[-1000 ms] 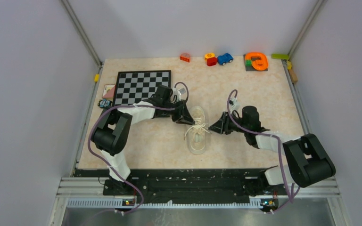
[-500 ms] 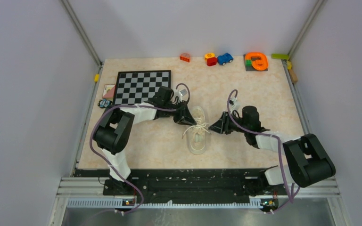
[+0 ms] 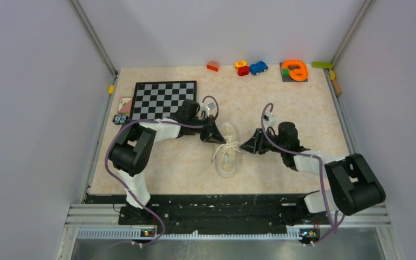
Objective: Tie the shoes
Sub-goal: Tie the shoelace on the shoe.
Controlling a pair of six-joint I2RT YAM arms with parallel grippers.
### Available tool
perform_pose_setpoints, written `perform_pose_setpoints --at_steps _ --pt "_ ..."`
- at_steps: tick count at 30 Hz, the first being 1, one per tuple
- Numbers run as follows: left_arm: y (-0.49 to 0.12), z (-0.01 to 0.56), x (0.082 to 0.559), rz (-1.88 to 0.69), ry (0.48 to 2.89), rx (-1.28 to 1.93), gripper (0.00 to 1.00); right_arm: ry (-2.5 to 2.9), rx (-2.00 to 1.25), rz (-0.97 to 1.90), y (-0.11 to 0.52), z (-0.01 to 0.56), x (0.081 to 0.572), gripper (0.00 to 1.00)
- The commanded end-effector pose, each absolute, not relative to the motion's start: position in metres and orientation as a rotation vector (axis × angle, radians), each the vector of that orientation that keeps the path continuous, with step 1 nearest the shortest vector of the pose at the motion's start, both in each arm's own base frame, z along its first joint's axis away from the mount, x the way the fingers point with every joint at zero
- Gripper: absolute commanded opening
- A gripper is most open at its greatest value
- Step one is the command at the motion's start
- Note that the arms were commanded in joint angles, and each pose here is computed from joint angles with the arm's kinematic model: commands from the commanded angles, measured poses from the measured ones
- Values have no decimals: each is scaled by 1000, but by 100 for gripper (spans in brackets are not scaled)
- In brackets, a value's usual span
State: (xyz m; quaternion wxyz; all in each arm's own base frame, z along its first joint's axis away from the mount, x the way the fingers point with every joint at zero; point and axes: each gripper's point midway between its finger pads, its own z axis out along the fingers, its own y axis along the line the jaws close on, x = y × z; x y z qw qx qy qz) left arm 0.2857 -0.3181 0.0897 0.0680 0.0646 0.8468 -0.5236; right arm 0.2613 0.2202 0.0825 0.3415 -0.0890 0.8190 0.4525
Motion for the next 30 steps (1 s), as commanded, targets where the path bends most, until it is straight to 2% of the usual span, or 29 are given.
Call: perform_pose_setpoints --at_steps 1,15,16,17,19,26,30 --pt "-321 107 295 -1620 2455 240 0 2066 -249 1150 219 96 278 38" --pt "-316 126 289 -1651 2403 303 0 2027 -301 1156 223 115 282 39" --pt "-314 125 288 -1636 2404 311 5 2030 -303 1150 223 115 283 39" --pt "-312 124 288 -1608 2412 308 17 2028 -304 1149 223 116 283 39" --pt "-305 121 288 -1544 2418 308 25 2022 -306 1144 223 118 284 39" --pt "-293 131 290 -1414 2253 522 36 2027 -305 1104 218 120 283 39" --pt "-288 138 298 -1308 2149 589 38 2028 -243 1030 210 128 293 39"
